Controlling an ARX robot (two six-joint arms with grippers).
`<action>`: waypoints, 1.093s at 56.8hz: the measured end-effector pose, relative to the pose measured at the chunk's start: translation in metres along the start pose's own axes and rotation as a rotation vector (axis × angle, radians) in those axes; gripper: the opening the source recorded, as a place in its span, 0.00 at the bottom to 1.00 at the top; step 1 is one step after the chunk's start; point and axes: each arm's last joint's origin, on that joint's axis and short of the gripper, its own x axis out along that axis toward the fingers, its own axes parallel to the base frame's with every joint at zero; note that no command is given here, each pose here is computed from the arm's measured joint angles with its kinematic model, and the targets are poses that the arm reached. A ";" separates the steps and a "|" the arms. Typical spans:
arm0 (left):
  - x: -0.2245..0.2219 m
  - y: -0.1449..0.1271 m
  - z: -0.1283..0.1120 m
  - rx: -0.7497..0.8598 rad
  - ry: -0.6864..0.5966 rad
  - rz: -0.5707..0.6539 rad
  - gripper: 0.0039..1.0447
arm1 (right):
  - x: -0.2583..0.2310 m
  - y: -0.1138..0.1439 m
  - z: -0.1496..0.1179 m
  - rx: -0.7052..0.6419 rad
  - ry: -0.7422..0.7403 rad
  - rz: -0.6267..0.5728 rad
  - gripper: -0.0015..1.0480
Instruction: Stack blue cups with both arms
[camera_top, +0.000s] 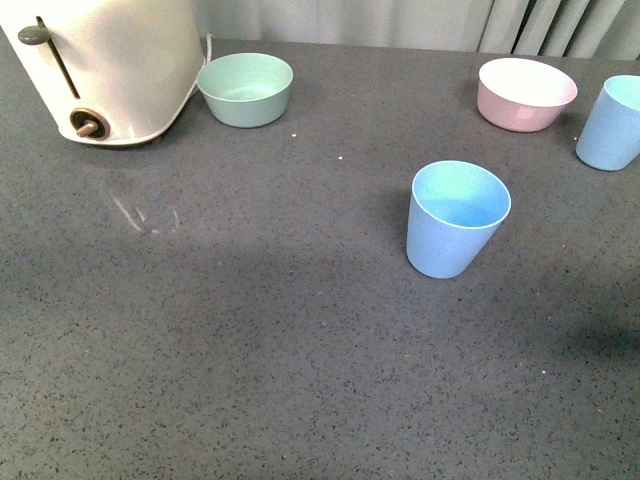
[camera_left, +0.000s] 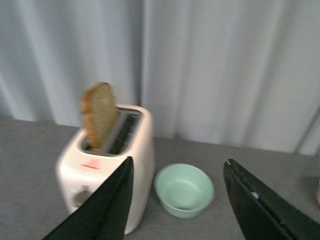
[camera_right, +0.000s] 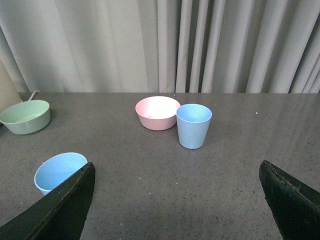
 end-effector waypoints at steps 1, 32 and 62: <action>-0.006 0.009 0.000 0.005 -0.012 0.010 0.47 | 0.000 0.000 0.000 0.000 0.000 0.000 0.91; -0.095 0.098 -0.052 0.061 0.016 0.014 0.01 | 0.000 0.000 0.000 0.000 0.000 0.001 0.91; -0.137 0.127 -0.069 0.062 0.009 0.014 0.01 | 0.000 0.000 0.000 0.000 0.000 0.000 0.91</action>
